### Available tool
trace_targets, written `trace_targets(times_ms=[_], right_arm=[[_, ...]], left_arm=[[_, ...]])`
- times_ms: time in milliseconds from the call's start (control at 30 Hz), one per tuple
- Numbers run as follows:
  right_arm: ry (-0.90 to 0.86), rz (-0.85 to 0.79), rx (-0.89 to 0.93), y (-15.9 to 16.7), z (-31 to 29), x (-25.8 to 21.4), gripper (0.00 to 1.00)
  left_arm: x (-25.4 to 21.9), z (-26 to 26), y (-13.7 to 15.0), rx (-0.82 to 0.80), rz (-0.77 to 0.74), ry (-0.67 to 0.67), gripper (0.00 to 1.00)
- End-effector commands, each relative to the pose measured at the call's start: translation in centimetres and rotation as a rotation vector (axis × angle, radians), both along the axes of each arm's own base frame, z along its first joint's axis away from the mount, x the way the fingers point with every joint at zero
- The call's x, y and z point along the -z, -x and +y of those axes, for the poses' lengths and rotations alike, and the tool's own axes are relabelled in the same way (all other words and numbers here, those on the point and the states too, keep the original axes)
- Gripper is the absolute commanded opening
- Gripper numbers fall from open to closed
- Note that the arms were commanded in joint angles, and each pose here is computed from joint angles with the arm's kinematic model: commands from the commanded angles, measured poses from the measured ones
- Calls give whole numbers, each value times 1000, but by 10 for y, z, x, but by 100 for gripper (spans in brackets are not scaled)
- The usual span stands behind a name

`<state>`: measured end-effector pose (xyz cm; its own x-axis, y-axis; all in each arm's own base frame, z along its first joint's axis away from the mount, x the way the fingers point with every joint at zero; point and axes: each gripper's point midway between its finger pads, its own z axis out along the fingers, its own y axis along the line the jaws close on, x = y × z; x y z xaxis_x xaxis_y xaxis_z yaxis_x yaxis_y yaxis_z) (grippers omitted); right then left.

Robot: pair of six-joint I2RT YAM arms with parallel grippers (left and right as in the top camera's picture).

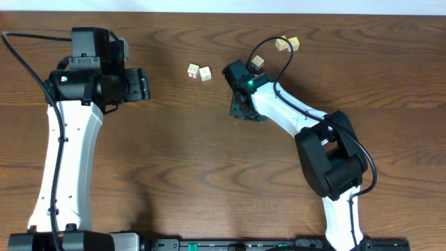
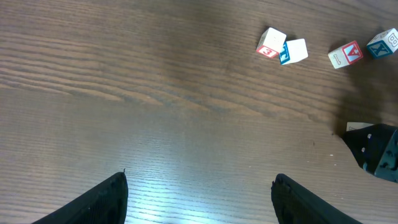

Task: Lift 4 blocks
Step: 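Open the right gripper and release the soccer-ball block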

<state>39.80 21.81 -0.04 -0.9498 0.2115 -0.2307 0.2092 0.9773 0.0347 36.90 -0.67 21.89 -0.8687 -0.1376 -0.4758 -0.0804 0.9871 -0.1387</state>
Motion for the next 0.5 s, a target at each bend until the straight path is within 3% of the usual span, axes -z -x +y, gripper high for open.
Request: trace_targets(times_ms=[0,467], right_arm=[[26,20,29,2,-11,11,35],[15,16,10,3,-1,8,32]], left_arm=[[-5,3,-2,-6,-15,-9,74],[-5,3,-2,-6,-15,-9,74]])
